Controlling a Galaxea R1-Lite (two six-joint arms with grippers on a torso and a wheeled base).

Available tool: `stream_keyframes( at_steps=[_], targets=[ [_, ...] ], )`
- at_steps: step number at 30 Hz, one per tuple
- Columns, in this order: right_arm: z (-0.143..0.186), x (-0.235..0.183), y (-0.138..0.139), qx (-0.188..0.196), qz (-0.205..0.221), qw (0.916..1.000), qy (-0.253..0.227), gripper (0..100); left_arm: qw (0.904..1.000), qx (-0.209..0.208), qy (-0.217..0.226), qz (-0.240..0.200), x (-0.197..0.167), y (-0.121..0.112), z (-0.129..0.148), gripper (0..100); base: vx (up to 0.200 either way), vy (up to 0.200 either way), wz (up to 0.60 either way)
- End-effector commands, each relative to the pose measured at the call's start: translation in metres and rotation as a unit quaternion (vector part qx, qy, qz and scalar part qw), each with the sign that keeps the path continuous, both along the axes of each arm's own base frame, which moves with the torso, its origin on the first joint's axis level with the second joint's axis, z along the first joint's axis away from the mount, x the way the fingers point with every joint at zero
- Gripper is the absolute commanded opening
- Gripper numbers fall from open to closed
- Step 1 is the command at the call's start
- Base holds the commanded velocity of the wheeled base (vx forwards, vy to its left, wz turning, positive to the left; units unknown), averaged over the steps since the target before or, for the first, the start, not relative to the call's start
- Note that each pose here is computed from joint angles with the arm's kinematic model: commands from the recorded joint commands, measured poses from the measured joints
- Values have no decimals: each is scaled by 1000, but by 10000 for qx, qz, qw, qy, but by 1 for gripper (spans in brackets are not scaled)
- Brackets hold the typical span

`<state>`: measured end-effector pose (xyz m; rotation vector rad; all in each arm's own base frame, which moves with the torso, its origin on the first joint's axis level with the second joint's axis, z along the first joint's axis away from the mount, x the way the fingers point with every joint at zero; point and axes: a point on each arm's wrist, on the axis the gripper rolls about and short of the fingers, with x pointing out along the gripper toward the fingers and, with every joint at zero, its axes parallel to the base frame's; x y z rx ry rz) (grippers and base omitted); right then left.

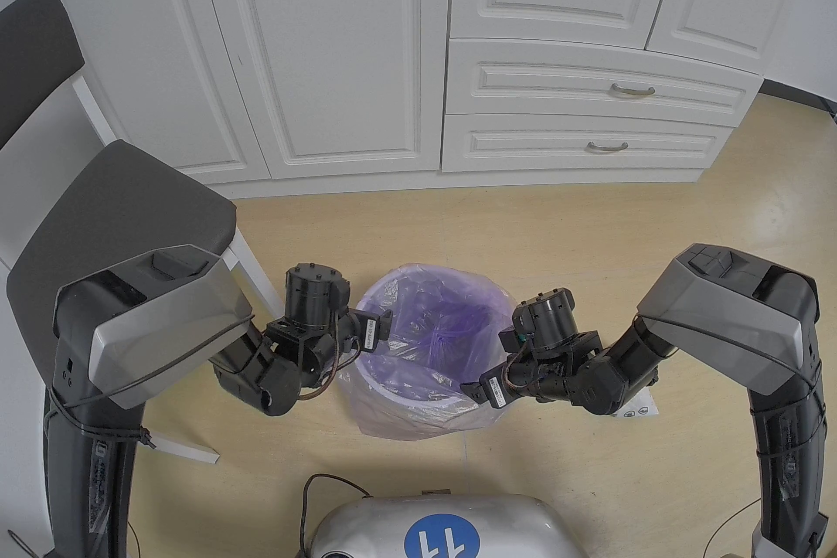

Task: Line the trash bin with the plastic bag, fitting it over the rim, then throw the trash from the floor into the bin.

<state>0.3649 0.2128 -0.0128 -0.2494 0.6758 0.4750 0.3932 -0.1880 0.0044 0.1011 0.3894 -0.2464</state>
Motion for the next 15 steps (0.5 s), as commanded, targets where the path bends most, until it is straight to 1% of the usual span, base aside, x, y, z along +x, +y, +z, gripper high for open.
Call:
stream_keyframes(
  at_steps=[1,4,7,8,11,12,15],
  targets=[
    [2,-3,-4,-36,75,10000,14,100,9999,54,25,-155,11,-20,-5,100,0,0,0],
    [9,2,-7,32,-8,10000,-81,100,9997,120,133,-161,14,-21,-10,100,0,0,0],
    [12,7,-11,62,-99,9998,-152,100,9997,127,146,-153,15,-20,-11,100,0,0,0],
    [15,16,-14,114,-228,9993,-264,100,9997,117,143,-152,17,-20,-11,100,0,0,0],
    [19,23,-18,161,-348,9987,-345,100,9998,114,120,-139,19,-19,-10,100,0,0,0],
    [22,32,-22,238,-541,9973,-441,100,9998,107,115,-146,19,-19,-10,100,0,0,0],
    [20,42,-23,333,-795,9949,-518,100,9998,117,112,-135,20,-19,-10,100,0,0,0]
  ],
)
